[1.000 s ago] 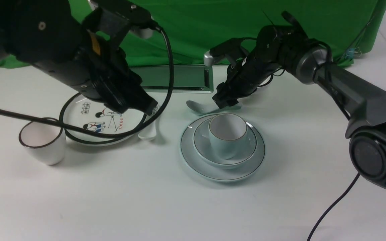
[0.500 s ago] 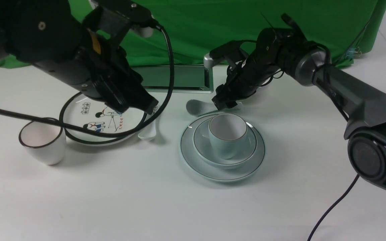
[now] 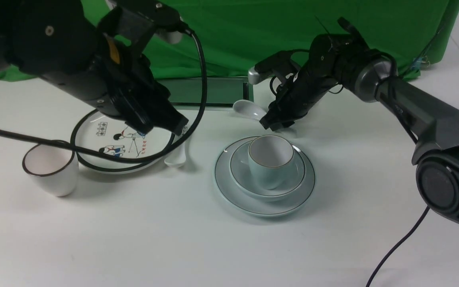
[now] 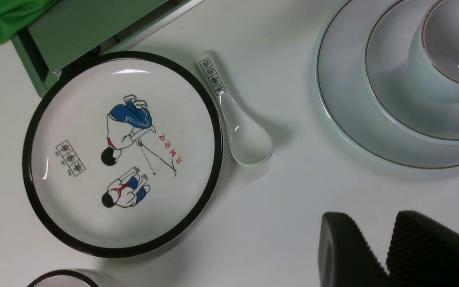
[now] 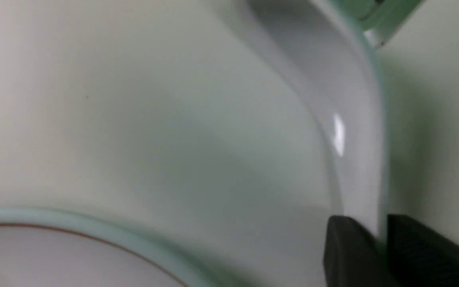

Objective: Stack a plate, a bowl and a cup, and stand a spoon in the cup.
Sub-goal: Use the right arm to grab a blue soup spoon

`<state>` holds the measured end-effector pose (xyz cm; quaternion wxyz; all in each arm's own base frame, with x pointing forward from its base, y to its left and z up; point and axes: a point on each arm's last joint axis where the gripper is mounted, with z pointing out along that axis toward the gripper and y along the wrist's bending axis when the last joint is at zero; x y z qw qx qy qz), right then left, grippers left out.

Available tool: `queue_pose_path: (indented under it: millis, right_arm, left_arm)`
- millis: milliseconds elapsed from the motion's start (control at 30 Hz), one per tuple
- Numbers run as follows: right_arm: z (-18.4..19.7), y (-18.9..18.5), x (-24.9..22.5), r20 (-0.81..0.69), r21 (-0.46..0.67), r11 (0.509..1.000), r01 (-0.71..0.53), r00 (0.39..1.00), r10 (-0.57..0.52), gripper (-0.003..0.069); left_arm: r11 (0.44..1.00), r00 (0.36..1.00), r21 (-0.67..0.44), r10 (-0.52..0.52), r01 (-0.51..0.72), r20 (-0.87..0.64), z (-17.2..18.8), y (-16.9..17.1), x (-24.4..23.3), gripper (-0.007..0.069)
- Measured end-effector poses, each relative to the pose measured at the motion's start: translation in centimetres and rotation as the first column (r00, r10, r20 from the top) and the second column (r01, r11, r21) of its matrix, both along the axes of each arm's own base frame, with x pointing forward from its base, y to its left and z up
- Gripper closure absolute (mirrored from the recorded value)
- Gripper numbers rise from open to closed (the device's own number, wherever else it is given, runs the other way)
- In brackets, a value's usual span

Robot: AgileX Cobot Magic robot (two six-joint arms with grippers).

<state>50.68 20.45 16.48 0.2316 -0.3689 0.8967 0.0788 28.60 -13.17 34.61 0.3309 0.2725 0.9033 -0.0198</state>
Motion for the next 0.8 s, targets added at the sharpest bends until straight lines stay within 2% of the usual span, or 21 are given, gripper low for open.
queue_pose_path:
  millis: [67,233,500,633,800]
  right_arm:
    - [0.0,-0.1,0.0,-0.004,-0.003,1.000,-0.004,1.000,0.004,0.0583]
    - [0.7,-0.1,-0.2,0.007,-0.005,1.000,-0.022,1.000,0.022,0.0583]
    - [6.0,-0.7,-1.6,0.028,-0.021,0.997,-0.069,0.997,0.069,0.0583]
    - [7.2,-2.1,-2.9,-0.065,-0.080,0.990,-0.119,0.991,0.114,0.0583]
    - [4.6,-5.6,-3.2,-0.205,-0.124,0.989,-0.083,0.977,0.056,0.0583]
  left_arm:
    - [1.000,1.000,-0.001,0.000,0.000,0.001,0.0,0.0,0.0,0.0495]
    - [1.000,1.000,0.007,-0.001,0.001,0.005,0.0,0.0,0.0,0.0494]
    - [0.999,0.999,-0.025,0.026,-0.025,0.044,0.5,0.1,0.2,0.0494]
    - [0.997,0.995,-0.070,0.037,-0.030,0.096,1.5,0.2,-0.3,0.0494]
    - [0.993,0.991,-0.114,0.054,-0.040,0.121,1.7,1.0,-2.1,0.0494]
